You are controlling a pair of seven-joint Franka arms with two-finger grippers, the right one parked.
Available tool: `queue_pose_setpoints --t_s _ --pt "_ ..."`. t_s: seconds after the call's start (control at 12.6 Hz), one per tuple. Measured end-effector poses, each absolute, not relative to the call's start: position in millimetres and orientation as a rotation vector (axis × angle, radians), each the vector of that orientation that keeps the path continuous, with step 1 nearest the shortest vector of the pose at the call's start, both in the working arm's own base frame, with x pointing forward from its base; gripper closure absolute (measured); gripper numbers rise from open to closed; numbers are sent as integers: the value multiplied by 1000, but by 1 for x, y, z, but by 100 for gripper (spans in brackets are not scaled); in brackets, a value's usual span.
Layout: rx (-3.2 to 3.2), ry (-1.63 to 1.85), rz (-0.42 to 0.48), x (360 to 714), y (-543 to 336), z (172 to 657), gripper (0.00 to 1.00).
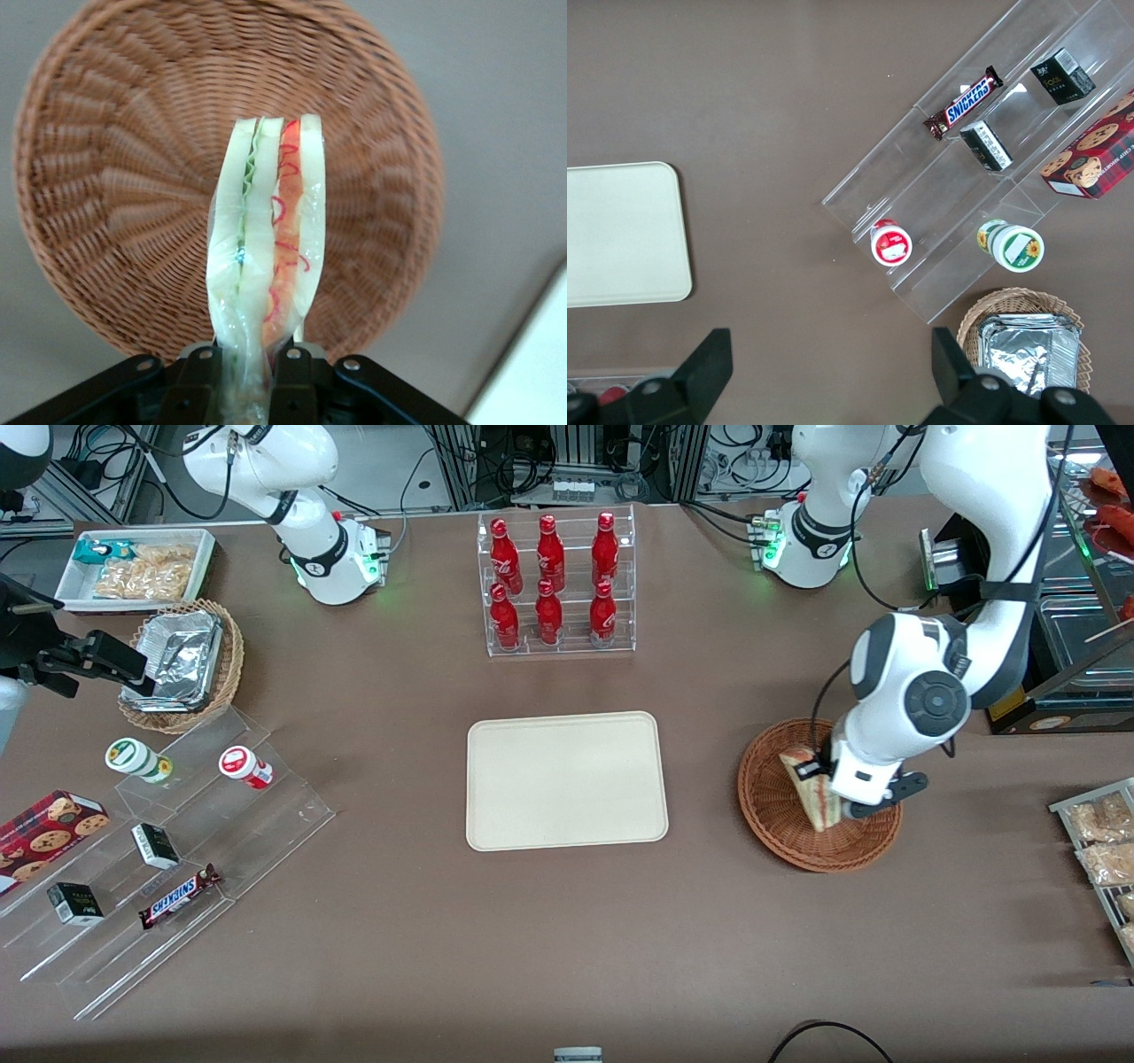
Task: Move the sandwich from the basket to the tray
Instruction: 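Lift the sandwich and carry it with the left gripper to the tray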
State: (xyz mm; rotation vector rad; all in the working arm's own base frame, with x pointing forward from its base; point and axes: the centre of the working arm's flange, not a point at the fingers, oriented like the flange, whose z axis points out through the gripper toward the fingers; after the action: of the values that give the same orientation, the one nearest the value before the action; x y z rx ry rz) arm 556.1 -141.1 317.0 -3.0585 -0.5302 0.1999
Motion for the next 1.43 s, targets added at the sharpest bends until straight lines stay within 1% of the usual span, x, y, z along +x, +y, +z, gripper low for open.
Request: queue_pose_setpoints --t_s 0.08,0.24,0.4,0.64,0.96,1.27,1.43 --pt "-3071 -450 195 552 -166 320 81" --pt "-3072 -303 230 542 -220 325 85" --pt "-3075 -231 233 539 -268 328 85" --pt "-3088 -218 214 535 -341 319 85" --pt "-3099 -280 207 538 -419 291 85" --pt "-3115 -309 194 528 -475 274 85" --pt "-3141 -321 167 522 -493 270 85"
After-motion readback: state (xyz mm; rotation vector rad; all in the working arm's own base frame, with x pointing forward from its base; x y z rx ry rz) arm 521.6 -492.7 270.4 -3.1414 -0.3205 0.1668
